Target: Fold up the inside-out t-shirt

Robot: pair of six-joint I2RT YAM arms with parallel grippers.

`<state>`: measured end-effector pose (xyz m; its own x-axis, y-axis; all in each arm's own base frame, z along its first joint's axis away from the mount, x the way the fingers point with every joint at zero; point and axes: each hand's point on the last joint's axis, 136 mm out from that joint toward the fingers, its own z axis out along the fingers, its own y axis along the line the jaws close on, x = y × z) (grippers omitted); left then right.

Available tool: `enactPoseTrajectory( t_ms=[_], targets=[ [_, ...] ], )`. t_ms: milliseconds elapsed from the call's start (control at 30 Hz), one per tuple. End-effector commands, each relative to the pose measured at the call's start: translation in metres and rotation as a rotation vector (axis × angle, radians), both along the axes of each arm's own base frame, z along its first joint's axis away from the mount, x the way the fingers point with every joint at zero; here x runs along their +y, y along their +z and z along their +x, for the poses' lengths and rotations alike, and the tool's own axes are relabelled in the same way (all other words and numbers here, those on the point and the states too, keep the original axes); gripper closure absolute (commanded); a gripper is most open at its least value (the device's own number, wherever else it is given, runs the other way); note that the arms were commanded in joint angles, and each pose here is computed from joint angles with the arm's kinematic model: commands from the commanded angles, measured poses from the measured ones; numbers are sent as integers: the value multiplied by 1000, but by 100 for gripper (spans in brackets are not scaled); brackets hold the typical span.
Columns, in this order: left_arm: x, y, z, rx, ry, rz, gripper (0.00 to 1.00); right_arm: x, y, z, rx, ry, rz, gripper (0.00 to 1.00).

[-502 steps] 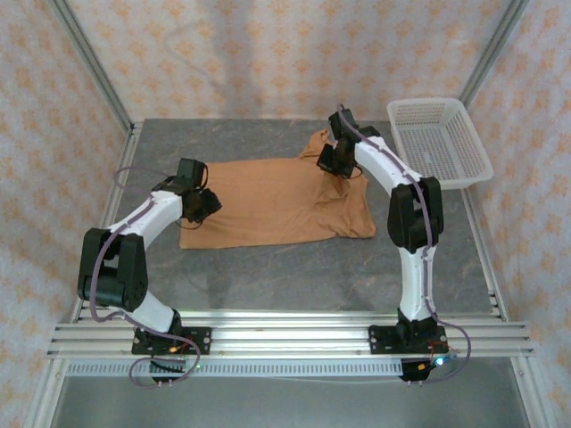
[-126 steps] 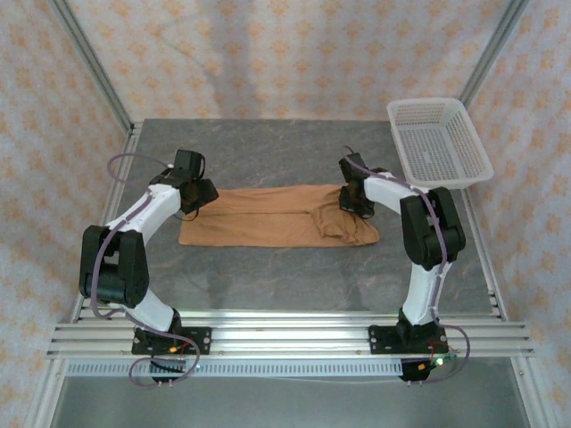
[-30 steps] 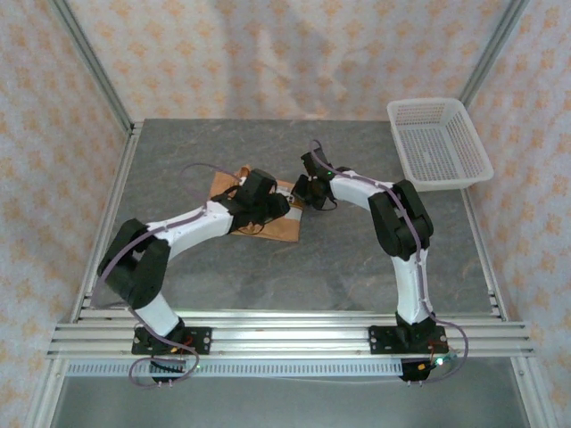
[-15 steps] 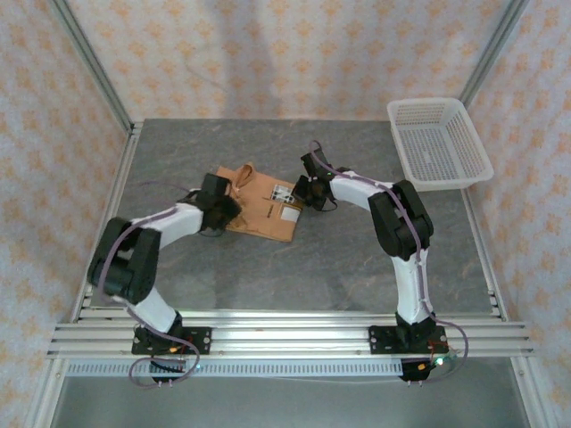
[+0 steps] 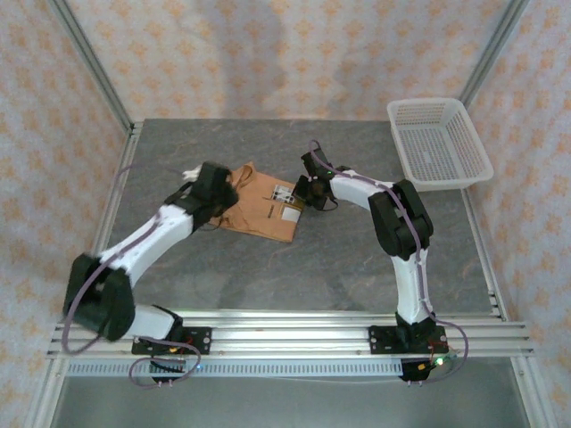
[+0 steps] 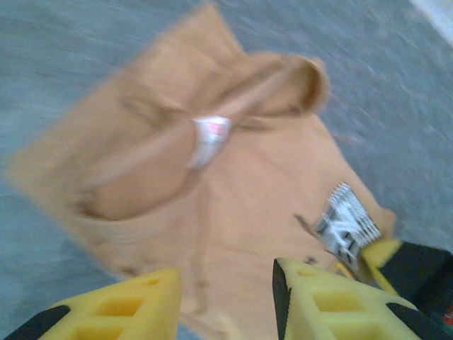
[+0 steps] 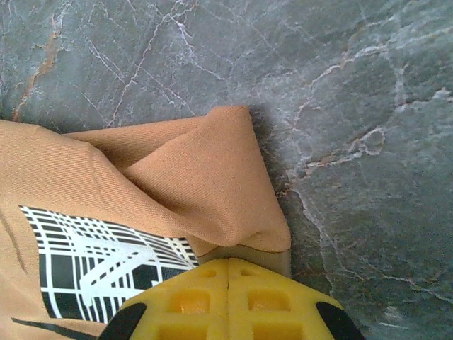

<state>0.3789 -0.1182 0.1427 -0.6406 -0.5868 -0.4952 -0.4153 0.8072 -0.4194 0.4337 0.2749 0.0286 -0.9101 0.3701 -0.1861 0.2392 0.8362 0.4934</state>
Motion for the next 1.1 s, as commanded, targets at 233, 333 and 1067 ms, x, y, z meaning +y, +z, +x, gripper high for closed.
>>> enactPoseTrajectory(
  t_ms=[233, 333, 1067],
  targets=[
    [-39, -91, 94, 224, -139, 19, 62, -5, -23, -21, 69, 26, -58, 100],
    [8, -107, 117, 278, -79, 53, 64, -9, -29, -30, 80, 28, -73, 100],
    [46, -20, 48, 135, -50, 10, 61, 4, 34, -27, -10, 84, -62, 98]
  ],
)
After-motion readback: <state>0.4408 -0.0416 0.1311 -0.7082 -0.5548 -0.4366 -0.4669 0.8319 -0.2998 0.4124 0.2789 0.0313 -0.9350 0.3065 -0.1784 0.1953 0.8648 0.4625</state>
